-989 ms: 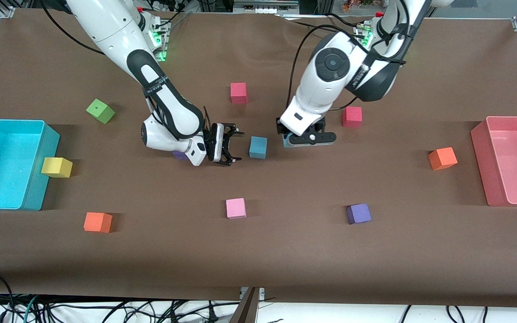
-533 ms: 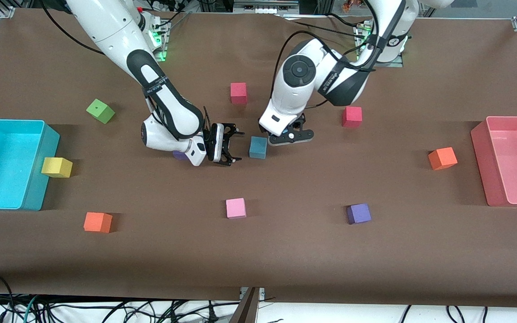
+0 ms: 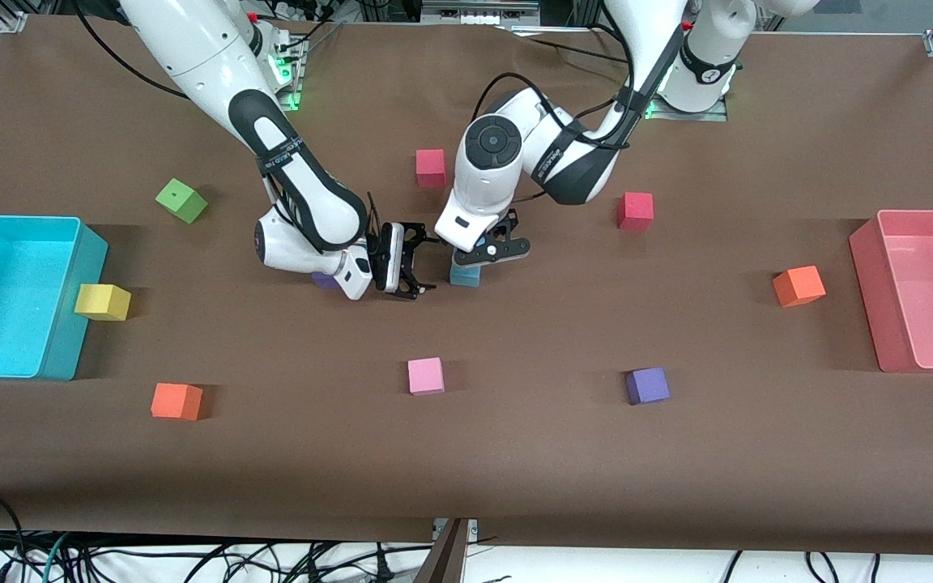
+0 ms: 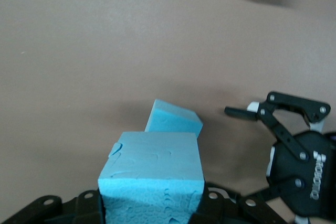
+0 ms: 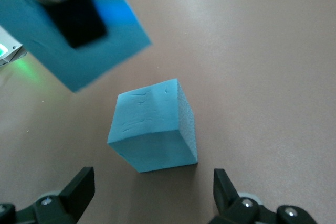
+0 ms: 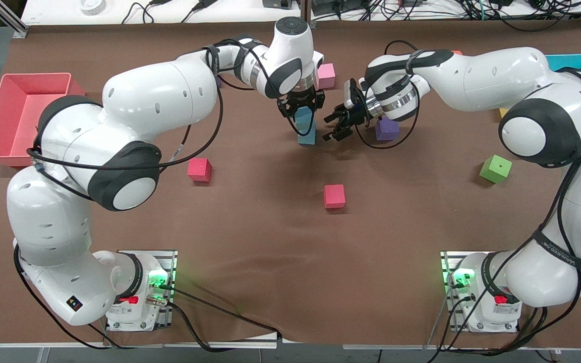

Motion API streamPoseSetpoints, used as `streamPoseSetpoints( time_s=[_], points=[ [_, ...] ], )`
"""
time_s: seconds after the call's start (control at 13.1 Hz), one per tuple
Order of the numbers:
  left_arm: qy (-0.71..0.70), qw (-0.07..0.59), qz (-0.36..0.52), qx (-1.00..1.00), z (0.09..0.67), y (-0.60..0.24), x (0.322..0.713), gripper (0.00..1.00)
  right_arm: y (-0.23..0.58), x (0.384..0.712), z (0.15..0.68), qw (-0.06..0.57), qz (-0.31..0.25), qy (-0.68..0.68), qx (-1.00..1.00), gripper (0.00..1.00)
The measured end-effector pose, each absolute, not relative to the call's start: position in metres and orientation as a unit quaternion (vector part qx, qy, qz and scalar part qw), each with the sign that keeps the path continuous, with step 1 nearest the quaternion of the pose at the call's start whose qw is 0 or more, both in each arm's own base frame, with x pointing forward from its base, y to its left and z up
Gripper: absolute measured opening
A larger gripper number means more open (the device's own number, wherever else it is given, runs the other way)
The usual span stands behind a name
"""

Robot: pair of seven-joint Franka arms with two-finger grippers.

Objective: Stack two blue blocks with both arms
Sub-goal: 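Lower the held cyan cube onto the placed cyan cube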

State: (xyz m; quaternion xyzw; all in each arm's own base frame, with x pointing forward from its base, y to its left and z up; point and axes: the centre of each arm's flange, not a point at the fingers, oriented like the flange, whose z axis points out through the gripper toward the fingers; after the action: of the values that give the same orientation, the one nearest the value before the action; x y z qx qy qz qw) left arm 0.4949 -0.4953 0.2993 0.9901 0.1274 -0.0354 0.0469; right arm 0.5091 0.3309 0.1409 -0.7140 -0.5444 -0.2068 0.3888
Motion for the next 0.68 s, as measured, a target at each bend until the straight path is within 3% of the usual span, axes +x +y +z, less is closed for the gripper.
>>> streamPoseSetpoints(
  time_s=[0.68],
  points=[
    [0.122,0.058,-0.011,0.991,0.267,-0.508,0.506,0.57,0.331,0.509,0.141,0.389,-0.207,-0.544,-0.714,1.0]
  ],
)
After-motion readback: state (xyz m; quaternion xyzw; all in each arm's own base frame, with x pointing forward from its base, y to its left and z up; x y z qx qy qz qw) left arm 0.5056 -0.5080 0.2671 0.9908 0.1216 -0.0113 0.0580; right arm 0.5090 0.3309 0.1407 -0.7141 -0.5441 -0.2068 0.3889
